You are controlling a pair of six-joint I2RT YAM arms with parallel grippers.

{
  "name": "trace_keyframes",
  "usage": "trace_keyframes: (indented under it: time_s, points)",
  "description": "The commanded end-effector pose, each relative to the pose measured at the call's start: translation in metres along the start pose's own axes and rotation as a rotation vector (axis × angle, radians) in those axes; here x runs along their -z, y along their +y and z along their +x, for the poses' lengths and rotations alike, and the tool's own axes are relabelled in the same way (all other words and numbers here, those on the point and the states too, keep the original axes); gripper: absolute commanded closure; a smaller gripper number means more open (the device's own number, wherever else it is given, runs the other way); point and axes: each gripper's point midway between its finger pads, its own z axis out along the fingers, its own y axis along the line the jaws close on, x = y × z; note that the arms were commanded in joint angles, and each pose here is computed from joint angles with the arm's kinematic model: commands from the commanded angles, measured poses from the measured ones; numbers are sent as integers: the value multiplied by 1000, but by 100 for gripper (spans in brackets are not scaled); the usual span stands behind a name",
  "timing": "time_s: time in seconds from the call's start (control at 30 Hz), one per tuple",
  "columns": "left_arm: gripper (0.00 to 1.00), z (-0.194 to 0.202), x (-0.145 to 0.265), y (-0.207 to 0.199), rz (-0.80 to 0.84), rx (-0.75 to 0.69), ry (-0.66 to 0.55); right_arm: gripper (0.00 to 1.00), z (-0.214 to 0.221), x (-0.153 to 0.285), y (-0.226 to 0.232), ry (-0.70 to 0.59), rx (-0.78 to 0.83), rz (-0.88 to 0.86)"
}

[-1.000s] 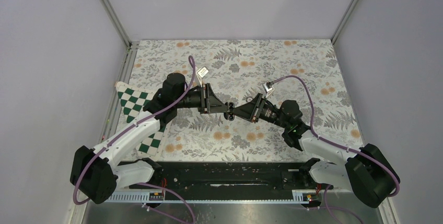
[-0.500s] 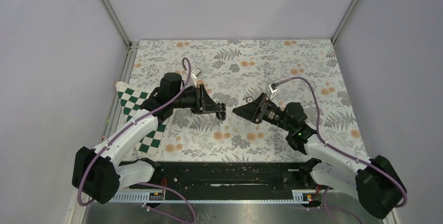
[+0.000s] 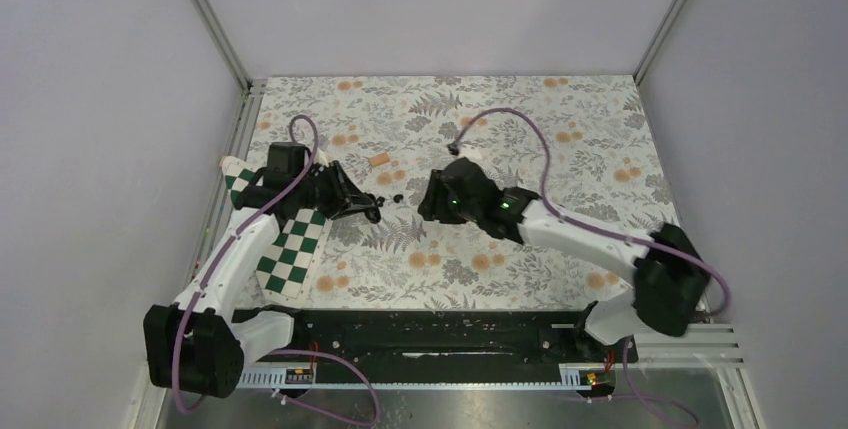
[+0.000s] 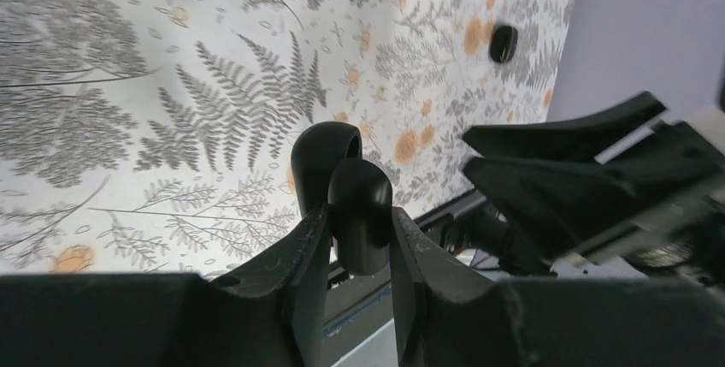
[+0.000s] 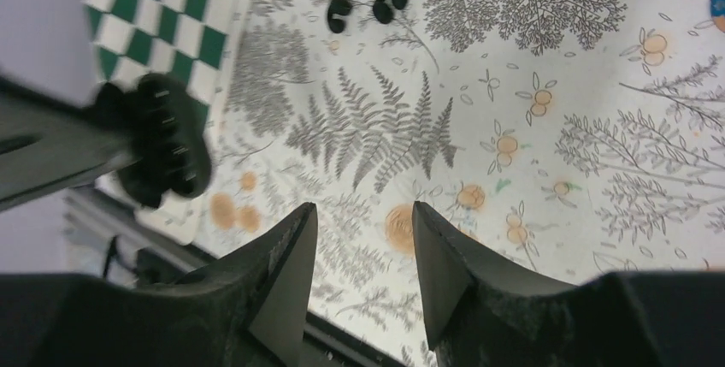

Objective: Insert the wireless bluetooth earbuds into the charging case
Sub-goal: Pick up the right earbud from the center of the board.

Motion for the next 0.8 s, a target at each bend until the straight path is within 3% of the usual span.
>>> trace_keyframes:
  time_s: [0.0, 0.33, 0.77]
  points:
    - [100, -14, 20, 13, -44, 35, -126, 49, 4, -37, -8, 69, 83, 185]
    - [100, -20, 25, 21, -46, 85, -190, 52, -7, -128, 17, 155, 129, 323]
    - [100, -24, 37, 25, -61, 111, -245, 58, 1, -180, -9, 162, 51, 482]
